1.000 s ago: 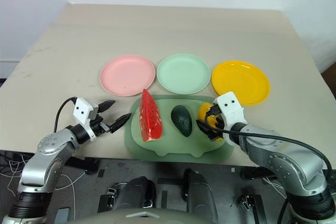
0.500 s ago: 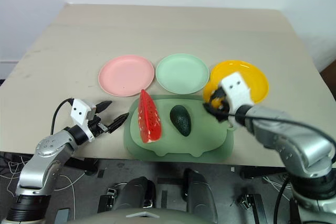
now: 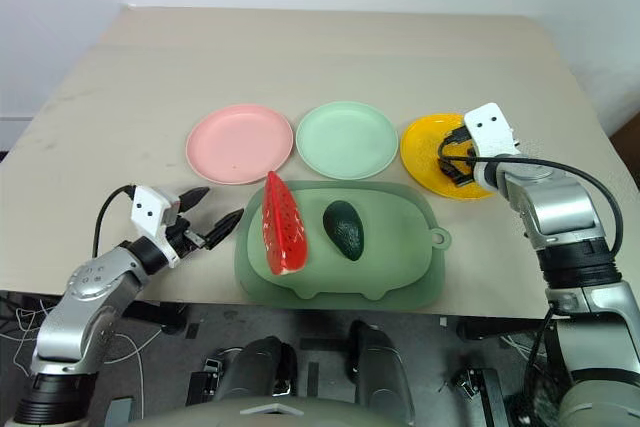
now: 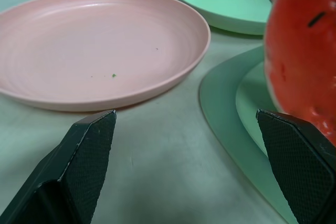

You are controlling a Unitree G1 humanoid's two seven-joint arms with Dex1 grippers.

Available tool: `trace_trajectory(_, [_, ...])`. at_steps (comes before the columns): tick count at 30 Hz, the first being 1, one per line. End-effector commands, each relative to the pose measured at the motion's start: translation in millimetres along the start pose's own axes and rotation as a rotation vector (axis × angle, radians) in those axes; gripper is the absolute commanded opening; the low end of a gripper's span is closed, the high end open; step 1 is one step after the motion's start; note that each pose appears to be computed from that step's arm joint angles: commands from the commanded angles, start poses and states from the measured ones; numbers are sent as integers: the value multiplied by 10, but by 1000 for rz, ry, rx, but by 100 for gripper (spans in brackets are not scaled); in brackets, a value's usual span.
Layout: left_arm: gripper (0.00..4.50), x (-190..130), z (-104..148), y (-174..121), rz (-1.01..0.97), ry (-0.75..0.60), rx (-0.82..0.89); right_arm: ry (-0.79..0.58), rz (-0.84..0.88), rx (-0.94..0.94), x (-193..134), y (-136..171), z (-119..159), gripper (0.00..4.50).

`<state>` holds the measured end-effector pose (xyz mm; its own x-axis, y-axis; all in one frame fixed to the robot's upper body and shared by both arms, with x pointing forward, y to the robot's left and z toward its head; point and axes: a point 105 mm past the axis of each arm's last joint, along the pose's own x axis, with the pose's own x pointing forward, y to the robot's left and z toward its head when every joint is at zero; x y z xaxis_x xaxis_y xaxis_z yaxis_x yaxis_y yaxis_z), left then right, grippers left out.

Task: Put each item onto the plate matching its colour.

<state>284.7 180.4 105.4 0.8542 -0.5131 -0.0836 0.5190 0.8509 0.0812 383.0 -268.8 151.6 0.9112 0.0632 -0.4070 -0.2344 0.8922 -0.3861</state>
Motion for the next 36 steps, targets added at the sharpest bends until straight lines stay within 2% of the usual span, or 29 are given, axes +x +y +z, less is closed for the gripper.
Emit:
trace_trajectory(1, [450,-73,111,16,23,-33,39,-168,-25,-174,-240,-75,371,449])
trace_trajectory(4, [450,-95,101,21,26,-28,36,-251,-74,-258,-467,-130,539,449])
trace_trajectory(6, [450,-96,92,23,22,-23,35,-316,-24,-267,-643,-31,649,449])
trace_trajectory(10, [450,-56,87,22,3,-17,35,-394,294,-47,-947,558,742,449])
trace_trajectory(11, [450,-47,89,23,0,-17,34,-389,339,-7,-984,645,735,449])
trace_trajectory(15, [450,21,112,21,-28,-19,41,-277,586,137,-1066,1304,509,449])
trace_trajectory(20, [450,41,116,29,-39,-17,43,-207,593,210,-998,1544,462,449])
trace_trajectory(28, [450,36,119,25,-39,-18,44,-128,631,205,-926,1808,402,449])
trace_trajectory(36, [450,-8,110,35,-22,-15,45,-56,628,178,-776,1937,291,449])
